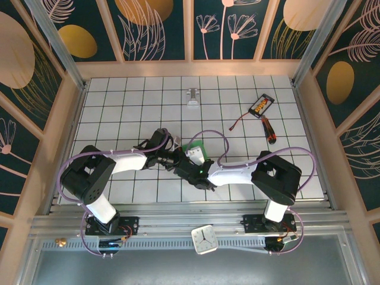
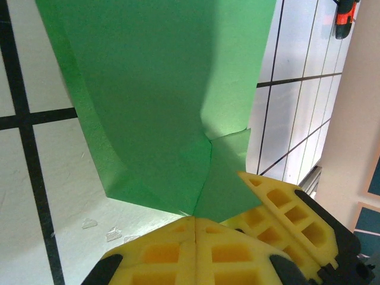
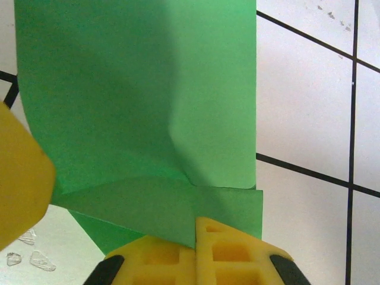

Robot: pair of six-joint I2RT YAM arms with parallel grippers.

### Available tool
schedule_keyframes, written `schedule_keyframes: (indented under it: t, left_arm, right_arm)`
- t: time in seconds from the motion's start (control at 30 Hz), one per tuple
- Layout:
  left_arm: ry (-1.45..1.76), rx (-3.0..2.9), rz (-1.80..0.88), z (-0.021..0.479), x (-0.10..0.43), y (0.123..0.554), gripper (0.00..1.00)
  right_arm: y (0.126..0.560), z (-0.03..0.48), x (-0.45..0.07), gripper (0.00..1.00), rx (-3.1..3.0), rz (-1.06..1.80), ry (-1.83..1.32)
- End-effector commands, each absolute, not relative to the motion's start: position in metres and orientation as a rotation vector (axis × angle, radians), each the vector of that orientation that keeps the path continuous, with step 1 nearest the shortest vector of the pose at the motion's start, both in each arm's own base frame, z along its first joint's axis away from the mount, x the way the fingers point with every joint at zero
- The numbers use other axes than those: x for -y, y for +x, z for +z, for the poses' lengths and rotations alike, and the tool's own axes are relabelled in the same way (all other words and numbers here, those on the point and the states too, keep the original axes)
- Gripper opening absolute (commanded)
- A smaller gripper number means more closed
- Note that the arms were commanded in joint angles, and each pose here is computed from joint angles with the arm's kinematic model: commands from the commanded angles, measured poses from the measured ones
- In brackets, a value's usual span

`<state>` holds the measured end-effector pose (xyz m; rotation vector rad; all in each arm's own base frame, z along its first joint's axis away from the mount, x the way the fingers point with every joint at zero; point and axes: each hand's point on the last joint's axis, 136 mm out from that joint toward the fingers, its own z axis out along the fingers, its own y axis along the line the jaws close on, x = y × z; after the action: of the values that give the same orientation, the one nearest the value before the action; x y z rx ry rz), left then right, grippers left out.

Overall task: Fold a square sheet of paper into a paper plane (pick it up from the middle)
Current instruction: Fourth fold the wing at the center of the table.

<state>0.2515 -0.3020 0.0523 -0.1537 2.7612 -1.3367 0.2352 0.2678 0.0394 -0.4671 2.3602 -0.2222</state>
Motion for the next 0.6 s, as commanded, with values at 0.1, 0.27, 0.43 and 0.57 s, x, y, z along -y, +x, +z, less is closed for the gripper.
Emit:
schedule_keyframes:
  t: [0.1,0.27,0.43,0.57]
  left_arm:
    - [-0.108,-2.784,-1.273,0.052,0.3,0.252,0.0]
    - [-0.097,-2.722,-1.27,0.069,0.296,0.263,0.26]
    - [-0.077,-2.619,-1.303,0.098,0.292,0.278,0.41]
    - [-0.06,-2.588,-1.315,0.105,0.292,0.28,0.43]
  right_arm:
    - [0.24,0.05,-0.258,0.0,-2.361,-0.158,-0.41]
    - [0.24,0.057,-0.261,0.0,-2.419,0.136,-0.33]
    - [0.236,0.065,-0.259,0.0,-2.446,0.455,-0.248]
    - [0.235,0.067,-0.256,0.0,-2.441,0.577,-0.224]
